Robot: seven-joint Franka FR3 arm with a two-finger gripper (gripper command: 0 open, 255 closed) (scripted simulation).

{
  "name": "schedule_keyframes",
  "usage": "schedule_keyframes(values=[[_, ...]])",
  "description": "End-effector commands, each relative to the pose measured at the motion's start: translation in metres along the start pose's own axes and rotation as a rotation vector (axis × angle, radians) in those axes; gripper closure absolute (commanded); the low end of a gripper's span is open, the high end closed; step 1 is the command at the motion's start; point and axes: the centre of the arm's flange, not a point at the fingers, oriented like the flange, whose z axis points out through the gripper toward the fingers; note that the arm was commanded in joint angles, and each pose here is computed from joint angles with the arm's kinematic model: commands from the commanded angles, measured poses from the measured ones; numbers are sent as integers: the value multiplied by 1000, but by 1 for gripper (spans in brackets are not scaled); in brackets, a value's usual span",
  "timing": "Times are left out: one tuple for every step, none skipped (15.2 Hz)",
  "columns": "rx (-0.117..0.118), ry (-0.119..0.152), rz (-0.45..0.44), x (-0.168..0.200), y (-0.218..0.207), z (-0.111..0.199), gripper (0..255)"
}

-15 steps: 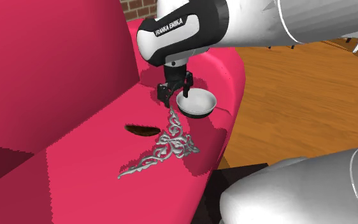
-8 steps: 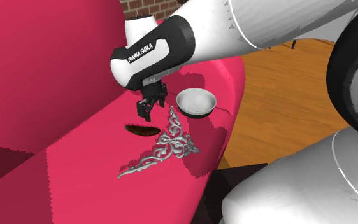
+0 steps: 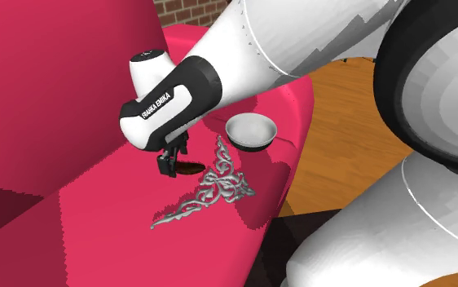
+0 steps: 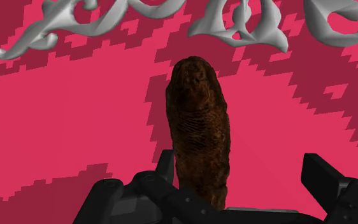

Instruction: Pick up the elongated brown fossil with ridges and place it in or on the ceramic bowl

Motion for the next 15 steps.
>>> schedule_keyframes(values=[[-1, 2, -10, 3, -1, 10, 0], [-1, 2, -10, 3, -1, 15, 0], [-1, 2, -10, 3, -1, 21, 0], [-1, 2, -10, 3, -1, 26, 0], [-1, 2, -10, 3, -1, 31, 0], [-1, 2, -10, 3, -1, 34, 0], [-1, 2, -10, 3, -1, 34, 0], [-1, 2, -10, 3, -1, 34, 0], [-1, 2, -10, 3, -1, 34, 0], [-1, 2, -10, 3, -1, 34, 0], [-1, 2, -10, 3, -1, 34, 0], [-1, 2, -10, 3, -1, 34, 0], [-1, 1, -10, 3, -1, 34, 0], [-1, 1, -10, 3, -1, 34, 255], [-1, 1, -10, 3, -1, 34, 255]])
